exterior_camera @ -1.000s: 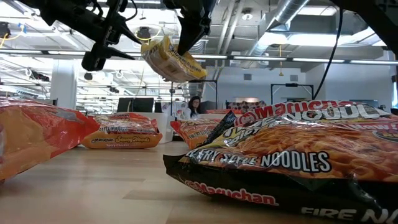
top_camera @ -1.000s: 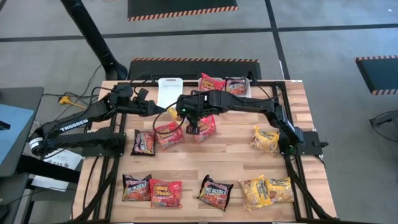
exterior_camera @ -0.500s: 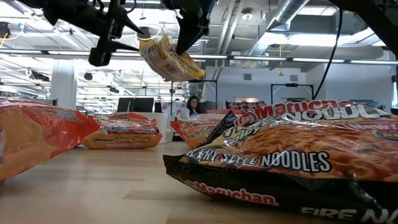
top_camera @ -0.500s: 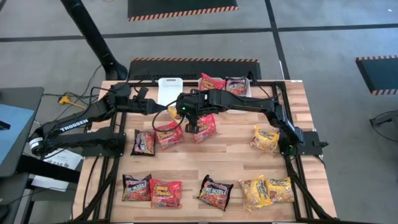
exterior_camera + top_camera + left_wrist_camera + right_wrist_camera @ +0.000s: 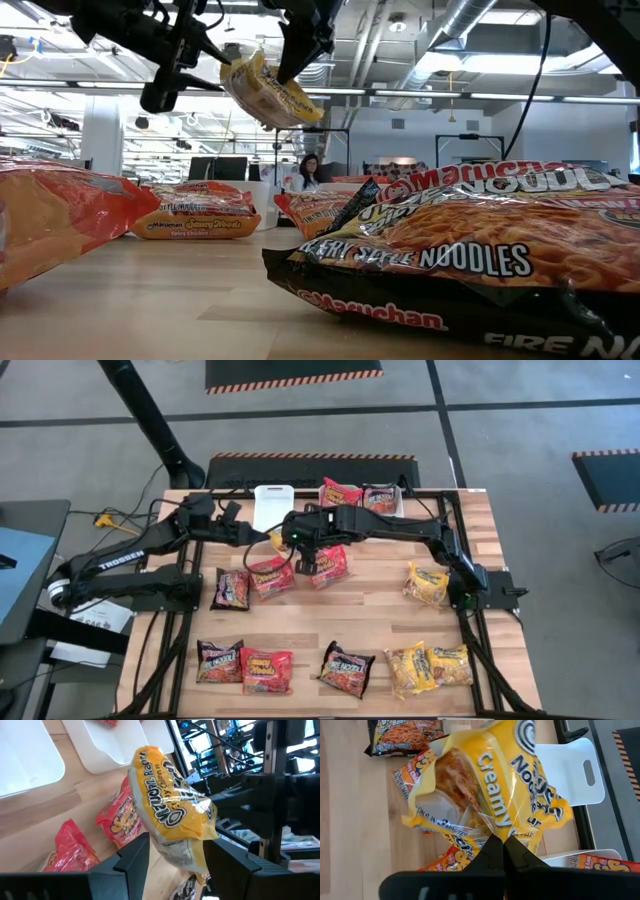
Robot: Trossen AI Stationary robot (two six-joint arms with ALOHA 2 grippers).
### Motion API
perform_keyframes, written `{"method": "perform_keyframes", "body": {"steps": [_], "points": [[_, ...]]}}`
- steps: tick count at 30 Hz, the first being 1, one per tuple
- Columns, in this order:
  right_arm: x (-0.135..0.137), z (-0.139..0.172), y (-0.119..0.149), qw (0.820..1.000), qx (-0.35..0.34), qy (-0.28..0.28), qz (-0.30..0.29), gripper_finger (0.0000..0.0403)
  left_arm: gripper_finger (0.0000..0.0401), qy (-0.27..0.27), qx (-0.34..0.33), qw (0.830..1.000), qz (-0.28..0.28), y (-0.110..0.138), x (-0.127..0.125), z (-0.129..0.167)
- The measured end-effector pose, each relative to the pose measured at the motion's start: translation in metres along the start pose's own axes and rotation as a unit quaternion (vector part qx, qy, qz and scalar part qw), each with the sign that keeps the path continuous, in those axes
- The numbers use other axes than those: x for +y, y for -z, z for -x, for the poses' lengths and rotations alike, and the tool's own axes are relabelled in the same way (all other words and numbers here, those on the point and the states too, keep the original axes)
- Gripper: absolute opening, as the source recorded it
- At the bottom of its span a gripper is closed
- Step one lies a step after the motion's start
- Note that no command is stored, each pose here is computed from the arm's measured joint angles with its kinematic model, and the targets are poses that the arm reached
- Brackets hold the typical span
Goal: Sort Maruchan noodles
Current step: Put the yellow noodle pack into the left white bin
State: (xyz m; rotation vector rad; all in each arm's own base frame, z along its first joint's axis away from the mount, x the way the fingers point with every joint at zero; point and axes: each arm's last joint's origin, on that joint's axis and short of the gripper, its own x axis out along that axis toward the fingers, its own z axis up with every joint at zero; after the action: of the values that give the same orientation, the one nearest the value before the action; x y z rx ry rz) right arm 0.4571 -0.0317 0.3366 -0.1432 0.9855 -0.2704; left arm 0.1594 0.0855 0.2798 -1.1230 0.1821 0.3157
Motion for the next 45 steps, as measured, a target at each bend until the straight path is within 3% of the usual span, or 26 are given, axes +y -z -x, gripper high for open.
{"method": "perform_keyframes", "body": {"steps": [4, 10, 16, 29, 45], "points": [[0.004, 0.001, -0.001, 1.0, -0.004, -0.002, 0.002, 0.0, 0.0171, 0.001, 0.007, 1.0, 0.001, -0.002, 0.002, -0.008], [0.006, 0.001, 0.0, 1.0, -0.001, -0.006, -0.002, 0.0, 0.0171, 0.046, 0.015, 0.999, -0.012, -0.007, -0.002, -0.018], [0.006, 0.001, 0.0, 1.0, -0.002, -0.006, -0.003, 0.0, 0.0161, 0.036, 0.03, 0.999, -0.016, -0.007, 0.003, -0.026], [0.006, 0.001, 0.001, 1.0, 0.003, -0.008, -0.001, 0.0003, 0.0013, 0.036, 0.045, 0.997, -0.058, -0.006, 0.007, -0.032], [0.002, 0.005, 0.002, 1.0, 0.01, -0.003, -0.003, 0.0118, 0.0001, 0.043, 0.042, 0.984, -0.166, -0.006, 0.007, -0.032]]}}
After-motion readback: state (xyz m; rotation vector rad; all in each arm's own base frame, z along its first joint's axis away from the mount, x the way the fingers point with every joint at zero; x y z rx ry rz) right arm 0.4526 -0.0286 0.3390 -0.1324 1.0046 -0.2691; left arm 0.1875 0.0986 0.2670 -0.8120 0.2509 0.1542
